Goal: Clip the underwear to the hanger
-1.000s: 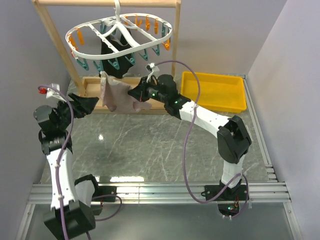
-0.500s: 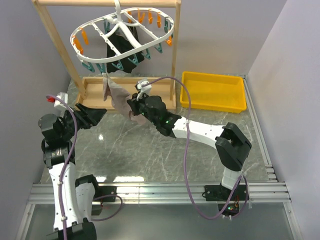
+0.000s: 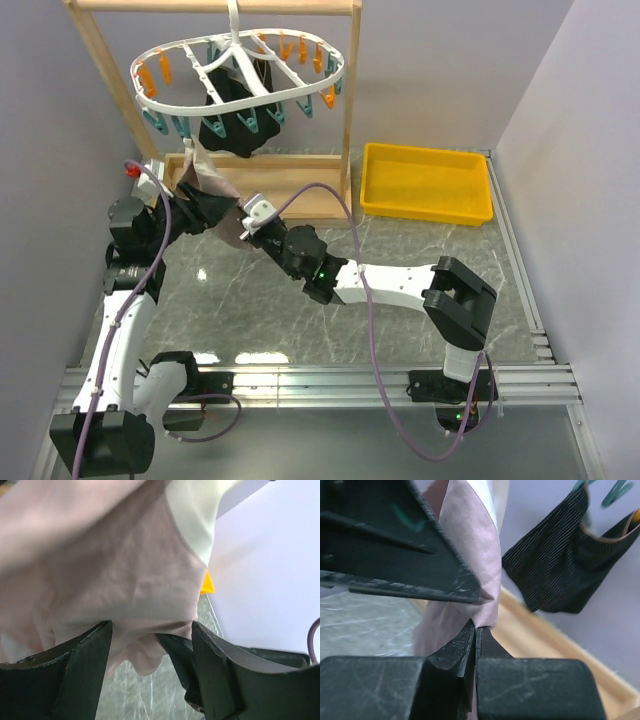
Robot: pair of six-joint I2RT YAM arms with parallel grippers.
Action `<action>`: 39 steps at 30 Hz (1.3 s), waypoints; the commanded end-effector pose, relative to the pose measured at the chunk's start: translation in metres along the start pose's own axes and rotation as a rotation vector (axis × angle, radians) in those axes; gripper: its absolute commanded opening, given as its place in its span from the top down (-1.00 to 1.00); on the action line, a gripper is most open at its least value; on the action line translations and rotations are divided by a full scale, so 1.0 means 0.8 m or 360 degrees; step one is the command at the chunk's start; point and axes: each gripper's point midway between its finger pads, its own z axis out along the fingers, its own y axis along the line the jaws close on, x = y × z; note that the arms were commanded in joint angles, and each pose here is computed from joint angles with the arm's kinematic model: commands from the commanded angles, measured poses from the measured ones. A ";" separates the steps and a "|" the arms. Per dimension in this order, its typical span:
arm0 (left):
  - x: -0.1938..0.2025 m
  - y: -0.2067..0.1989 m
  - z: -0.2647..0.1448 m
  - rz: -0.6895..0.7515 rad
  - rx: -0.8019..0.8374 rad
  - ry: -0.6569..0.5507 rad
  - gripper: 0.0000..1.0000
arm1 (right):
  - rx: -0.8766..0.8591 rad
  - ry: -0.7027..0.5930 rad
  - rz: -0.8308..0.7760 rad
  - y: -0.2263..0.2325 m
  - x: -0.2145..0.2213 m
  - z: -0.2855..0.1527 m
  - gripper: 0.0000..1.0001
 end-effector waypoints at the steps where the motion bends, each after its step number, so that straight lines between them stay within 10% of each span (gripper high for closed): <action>1: -0.044 -0.038 0.007 0.0062 0.0108 -0.0195 -0.40 | 0.0124 -0.0216 -0.0176 -0.018 -0.047 -0.001 1.00; 15: -0.035 -0.038 0.028 -0.0026 0.0075 -0.0170 -0.46 | 0.0036 -0.0133 -0.0453 0.019 -0.030 0.013 1.00; 22: -0.020 -0.023 0.038 -0.0084 0.0036 -0.0082 0.25 | 0.0008 -0.0161 -0.0471 0.025 -0.039 0.013 1.00; 29: -0.028 -0.044 0.033 -0.0032 0.0162 -0.0095 0.99 | -0.0203 0.0040 -0.0147 0.017 -0.024 -0.011 -0.23; 39: -0.022 -0.055 0.028 0.0037 0.0284 -0.0029 0.99 | -0.0951 0.0365 0.0753 -0.018 -0.028 -0.066 -0.41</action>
